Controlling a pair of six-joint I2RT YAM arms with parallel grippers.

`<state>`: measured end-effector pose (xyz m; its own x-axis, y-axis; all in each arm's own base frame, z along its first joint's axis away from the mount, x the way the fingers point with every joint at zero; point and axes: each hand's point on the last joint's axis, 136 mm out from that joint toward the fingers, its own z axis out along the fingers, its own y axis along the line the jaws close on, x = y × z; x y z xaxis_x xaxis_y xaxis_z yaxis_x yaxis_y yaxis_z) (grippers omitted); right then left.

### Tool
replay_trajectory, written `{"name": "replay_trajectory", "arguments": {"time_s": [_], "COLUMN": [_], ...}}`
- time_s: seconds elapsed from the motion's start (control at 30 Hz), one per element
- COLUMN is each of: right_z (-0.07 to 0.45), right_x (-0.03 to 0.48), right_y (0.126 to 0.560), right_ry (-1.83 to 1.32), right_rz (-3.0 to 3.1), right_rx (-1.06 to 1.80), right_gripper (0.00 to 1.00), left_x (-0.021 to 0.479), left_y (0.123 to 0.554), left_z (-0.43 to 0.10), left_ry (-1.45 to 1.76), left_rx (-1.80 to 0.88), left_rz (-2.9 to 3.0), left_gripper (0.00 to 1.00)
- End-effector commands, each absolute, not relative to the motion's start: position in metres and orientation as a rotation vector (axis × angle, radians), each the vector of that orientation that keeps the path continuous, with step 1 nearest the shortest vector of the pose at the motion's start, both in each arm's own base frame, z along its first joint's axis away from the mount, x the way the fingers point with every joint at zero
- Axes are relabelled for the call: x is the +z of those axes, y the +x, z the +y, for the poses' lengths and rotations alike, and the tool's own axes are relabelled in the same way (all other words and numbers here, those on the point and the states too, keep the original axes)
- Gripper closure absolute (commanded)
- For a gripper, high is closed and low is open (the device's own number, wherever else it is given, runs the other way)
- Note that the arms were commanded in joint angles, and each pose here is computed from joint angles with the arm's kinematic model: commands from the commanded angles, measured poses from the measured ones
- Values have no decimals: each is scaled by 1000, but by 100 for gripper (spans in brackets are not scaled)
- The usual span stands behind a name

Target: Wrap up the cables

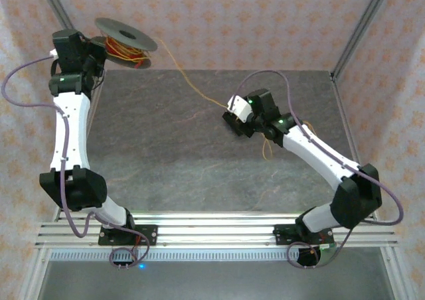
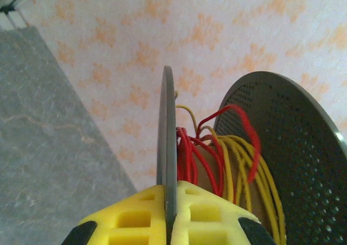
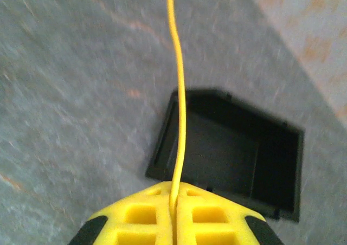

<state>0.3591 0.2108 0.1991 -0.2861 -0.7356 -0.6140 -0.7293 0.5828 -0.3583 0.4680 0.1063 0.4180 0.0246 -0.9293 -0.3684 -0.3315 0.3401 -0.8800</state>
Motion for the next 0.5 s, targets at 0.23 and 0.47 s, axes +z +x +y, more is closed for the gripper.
{"name": "replay_trajectory", "arguments": {"time_s": [0.23, 0.47], "right_z": [210, 230], "right_x": [207, 268], "right_y": [319, 287], "right_ry": [-1199, -1216], "right_rz": [2011, 1774], "right_rx": [73, 223], "right_gripper": [100, 100], "left_x": [528, 509], "left_y": [453, 463], "left_z": [153, 140], "left_ry": [-1072, -1010], "left_rx": [-717, -485], "left_rz": [1076, 1242], "left_gripper": [100, 100]}}
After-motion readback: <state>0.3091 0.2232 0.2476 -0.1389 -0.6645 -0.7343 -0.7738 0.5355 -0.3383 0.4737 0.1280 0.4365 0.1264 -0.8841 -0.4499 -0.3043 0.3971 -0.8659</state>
